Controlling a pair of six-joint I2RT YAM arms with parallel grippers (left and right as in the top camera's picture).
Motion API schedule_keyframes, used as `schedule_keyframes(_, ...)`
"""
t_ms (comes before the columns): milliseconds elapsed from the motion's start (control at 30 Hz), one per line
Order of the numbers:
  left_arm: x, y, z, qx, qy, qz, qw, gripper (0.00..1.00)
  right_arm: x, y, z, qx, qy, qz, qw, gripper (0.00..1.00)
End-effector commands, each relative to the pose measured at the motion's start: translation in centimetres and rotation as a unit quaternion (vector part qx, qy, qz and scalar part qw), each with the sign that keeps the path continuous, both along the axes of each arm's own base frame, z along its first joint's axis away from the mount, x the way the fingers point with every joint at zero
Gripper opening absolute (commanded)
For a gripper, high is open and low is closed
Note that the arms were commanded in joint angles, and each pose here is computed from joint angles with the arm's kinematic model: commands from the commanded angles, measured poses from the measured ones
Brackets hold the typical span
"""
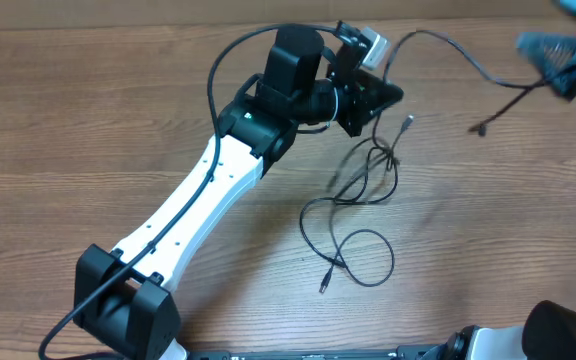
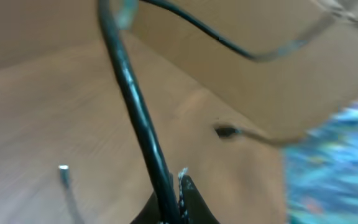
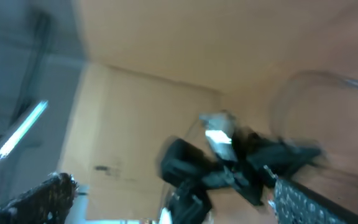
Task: Untangle cables
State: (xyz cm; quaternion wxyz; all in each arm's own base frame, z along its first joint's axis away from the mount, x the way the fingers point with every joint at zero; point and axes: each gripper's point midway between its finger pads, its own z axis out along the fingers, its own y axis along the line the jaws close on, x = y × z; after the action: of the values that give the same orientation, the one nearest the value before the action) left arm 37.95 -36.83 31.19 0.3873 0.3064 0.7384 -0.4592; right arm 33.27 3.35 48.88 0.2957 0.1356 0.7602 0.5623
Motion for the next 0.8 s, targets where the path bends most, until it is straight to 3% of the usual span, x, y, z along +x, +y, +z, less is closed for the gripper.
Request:
schedule_keyframes(0,2.3,2.0,2.9,0.017,-0.080,0.085,0.993,0.04,-0.3,-0.5,-3.7,-0.130,-0.024,-0.006,0.991,1.00)
schedule_keyframes(167,3.1,3.6,5.6,0.010,-0.115,0.140,0.983,0.04,-1.6,-1.7,-8.4,-0.232,0.058,-0.024,0.971,1.00)
schedule_keyframes(333,2.1,5.8,9.8,-0.014,-0.150,0.164,0.975,0.04,-1.4,-3.8,-11.2,-0.311,0.107,-0.056,0.943,1.00)
schedule_keyframes(500,1.1,9.4,14.0,-0.033,-0.184,0.207,0.960,0.04,-1.4,-4.2,-13.2,-0.322,0.141,-0.054,0.935,1.00)
schedule_keyframes(767,1.8,17.8,16.3,-0.010,-0.191,0.321,0.928,0.04,-1.5,-4.3,-16.0,-0.327,0.170,-0.029,0.929,1.00)
